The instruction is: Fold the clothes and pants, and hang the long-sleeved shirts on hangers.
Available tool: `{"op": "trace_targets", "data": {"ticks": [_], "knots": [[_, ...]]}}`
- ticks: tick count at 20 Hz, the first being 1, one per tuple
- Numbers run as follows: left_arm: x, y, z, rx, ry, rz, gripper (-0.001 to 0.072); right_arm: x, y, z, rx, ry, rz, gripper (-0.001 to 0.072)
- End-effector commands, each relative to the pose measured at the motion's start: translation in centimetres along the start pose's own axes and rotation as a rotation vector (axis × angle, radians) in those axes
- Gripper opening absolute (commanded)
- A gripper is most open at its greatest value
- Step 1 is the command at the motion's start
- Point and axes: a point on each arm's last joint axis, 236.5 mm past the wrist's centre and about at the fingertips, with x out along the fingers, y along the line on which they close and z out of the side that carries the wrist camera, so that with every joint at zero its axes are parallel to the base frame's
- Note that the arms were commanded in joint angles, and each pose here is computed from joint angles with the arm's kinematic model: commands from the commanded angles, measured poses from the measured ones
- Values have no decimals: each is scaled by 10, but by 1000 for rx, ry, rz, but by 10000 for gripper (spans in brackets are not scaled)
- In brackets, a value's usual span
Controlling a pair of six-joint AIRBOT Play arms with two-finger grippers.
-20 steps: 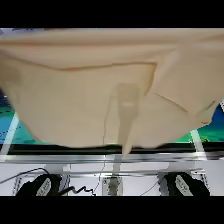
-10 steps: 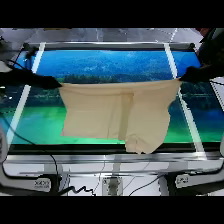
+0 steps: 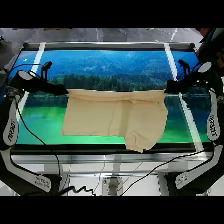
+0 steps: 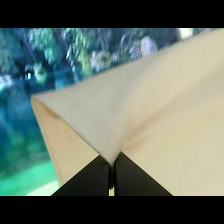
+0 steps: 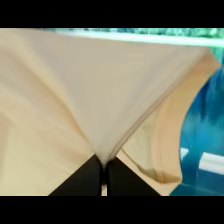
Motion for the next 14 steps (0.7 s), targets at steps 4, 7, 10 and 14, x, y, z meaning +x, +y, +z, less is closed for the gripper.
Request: {"op": "trace_targets", "data": {"ticks": [4,7,10,14], "knots": [[13,16,-52,-1,216,29,17,32,-8,-59,112,211,6,13],[6,12,-49,-20,206,32,716,27,-6,-58,142,202,0,453],[-27,10,-37,-25,165,74,484,1,-3,-44,108,116,-41,458],[-110,-2,-28,-4,73,158,16,-58,1,-55,10,53,-144,346]]}}
